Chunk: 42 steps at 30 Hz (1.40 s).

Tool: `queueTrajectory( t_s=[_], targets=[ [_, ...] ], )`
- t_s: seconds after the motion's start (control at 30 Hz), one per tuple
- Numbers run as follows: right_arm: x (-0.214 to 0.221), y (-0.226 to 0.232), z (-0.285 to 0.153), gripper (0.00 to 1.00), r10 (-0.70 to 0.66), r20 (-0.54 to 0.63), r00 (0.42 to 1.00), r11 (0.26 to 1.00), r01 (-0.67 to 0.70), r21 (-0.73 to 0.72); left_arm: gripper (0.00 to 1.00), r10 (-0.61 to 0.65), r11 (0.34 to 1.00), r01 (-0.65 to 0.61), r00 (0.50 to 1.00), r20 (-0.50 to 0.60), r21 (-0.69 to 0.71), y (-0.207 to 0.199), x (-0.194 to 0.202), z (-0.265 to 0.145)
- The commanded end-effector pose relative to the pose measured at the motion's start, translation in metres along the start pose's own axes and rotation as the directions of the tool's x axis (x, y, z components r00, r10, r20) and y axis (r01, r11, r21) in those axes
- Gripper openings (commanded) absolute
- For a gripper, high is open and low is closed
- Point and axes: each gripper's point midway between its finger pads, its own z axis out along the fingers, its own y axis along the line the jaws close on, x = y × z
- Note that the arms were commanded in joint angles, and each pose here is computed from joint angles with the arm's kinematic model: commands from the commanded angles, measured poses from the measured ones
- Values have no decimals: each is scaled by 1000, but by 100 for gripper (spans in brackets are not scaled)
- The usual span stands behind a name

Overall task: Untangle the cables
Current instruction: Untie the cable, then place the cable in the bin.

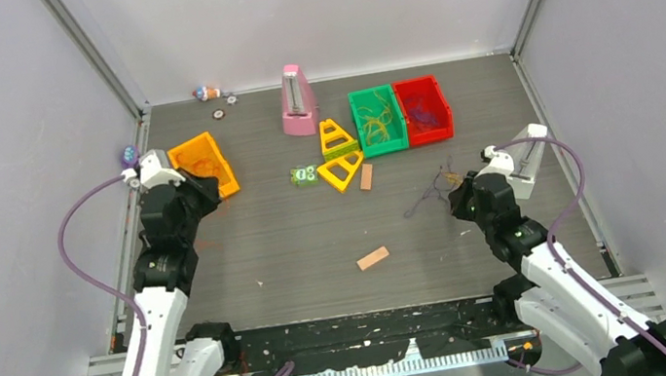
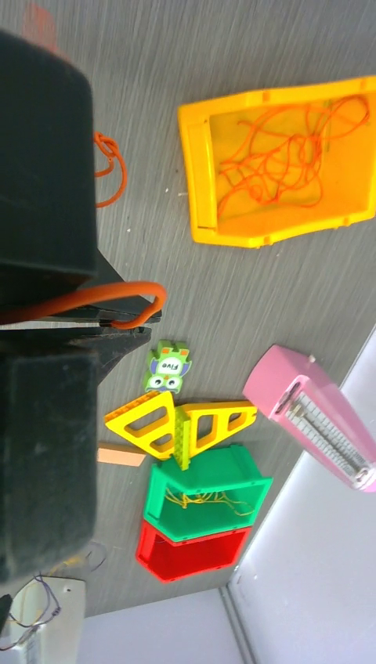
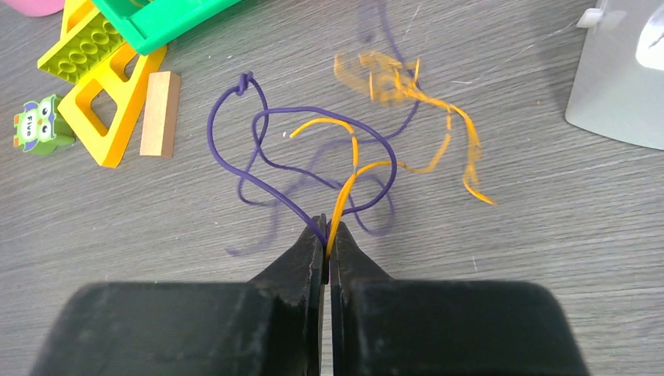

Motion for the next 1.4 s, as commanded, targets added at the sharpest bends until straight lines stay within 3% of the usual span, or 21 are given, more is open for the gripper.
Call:
queueTrajectory(
  t_s=[0.0, 0.17, 0.37, 0.87, 1.37],
  targets=[
    [-7, 25, -2, 5, -34, -2, 999, 991, 34, -130, 0, 38, 999, -36, 997, 69, -34, -6, -38, -4],
    [-2, 49, -3, 5, -78, -30, 997, 961, 67, -268, 0, 76, 993, -74, 997, 13, -93, -4, -45, 15],
    [3, 69, -7, 5, -111, -59, 992, 922, 81, -380, 0, 121, 984, -110, 990, 73, -144, -12, -86, 30],
    [-5, 84, -3, 5, -128, -66, 990, 905, 90, -416, 0, 175, 975, -142, 965, 196, -172, -43, -189, 46],
    [-7, 88, -5, 5, -161, -93, 982, 899, 107, -424, 0, 167, 969, -119, 962, 215, -218, -29, -230, 93]
  ],
)
